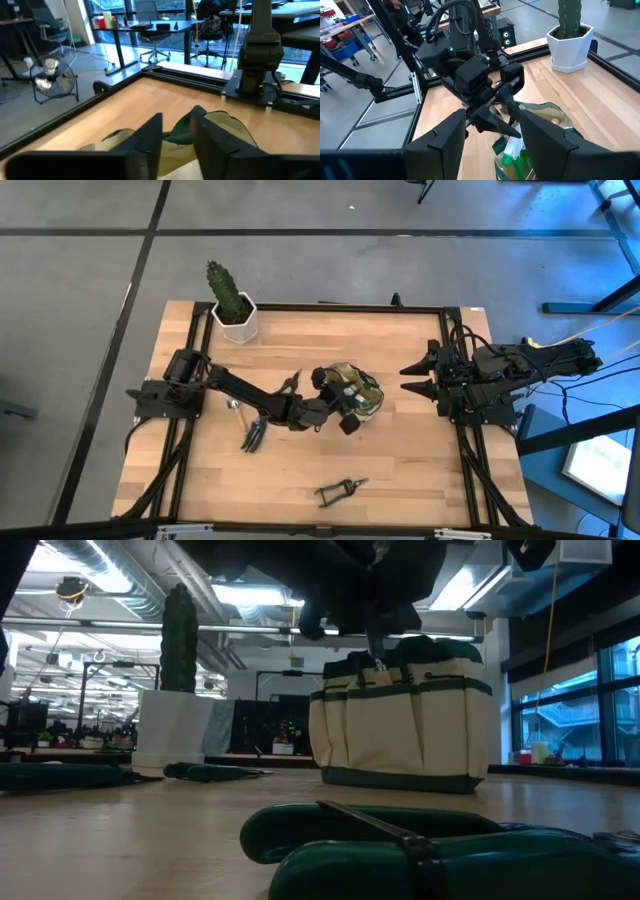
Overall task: Pick & Place Garden tools in Gardening bag
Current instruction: Put the top trowel into the gardening bag, then adjust the gardening bag on the table
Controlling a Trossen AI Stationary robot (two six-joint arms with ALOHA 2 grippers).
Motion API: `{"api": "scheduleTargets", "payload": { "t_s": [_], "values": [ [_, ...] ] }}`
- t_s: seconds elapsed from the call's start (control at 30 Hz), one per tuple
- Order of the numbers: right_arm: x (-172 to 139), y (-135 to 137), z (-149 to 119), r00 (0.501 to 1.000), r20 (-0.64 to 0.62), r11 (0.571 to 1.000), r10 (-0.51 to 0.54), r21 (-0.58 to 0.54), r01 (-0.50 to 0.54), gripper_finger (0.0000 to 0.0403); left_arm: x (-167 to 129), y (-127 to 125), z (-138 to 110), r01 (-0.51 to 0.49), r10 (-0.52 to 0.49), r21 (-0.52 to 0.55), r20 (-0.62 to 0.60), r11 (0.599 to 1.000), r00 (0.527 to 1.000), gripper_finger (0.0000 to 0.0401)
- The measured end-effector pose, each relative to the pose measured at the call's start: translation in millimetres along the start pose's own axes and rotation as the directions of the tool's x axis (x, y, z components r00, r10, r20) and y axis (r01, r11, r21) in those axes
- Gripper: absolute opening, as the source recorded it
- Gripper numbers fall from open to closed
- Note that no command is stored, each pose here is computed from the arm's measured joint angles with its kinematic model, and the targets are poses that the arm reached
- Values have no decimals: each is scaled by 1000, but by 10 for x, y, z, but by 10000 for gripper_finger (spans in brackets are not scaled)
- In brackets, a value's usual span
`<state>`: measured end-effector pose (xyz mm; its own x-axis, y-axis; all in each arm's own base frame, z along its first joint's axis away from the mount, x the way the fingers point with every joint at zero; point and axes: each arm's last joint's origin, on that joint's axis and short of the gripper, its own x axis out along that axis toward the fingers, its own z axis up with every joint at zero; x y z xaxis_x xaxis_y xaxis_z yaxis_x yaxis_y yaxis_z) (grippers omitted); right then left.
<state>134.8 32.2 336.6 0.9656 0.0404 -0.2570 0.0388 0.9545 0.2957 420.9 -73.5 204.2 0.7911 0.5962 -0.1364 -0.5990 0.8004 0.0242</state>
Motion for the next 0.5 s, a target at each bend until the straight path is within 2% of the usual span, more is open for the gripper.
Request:
{"api": "scheduleTargets", "payload": {
  "t_s": [0.13,0.27,0.37,0.5],
  "values": [
    [0,0,0,1000,0,1000,0,0,0,193,10,19,-47,-14,12,-32,-37,999,999,168],
    [0,0,0,1000,0,1000,0,3,0,193,-12,7,-20,-50,49,-52,-9,997,999,212],
    [0,0,0,1000,0,1000,0,3,0,193,-48,-2,48,-75,77,-49,28,996,997,226],
    [0,0,0,1000,0,1000,0,4,0,193,-61,-3,72,-79,82,-61,32,995,996,224]
  ]
}}
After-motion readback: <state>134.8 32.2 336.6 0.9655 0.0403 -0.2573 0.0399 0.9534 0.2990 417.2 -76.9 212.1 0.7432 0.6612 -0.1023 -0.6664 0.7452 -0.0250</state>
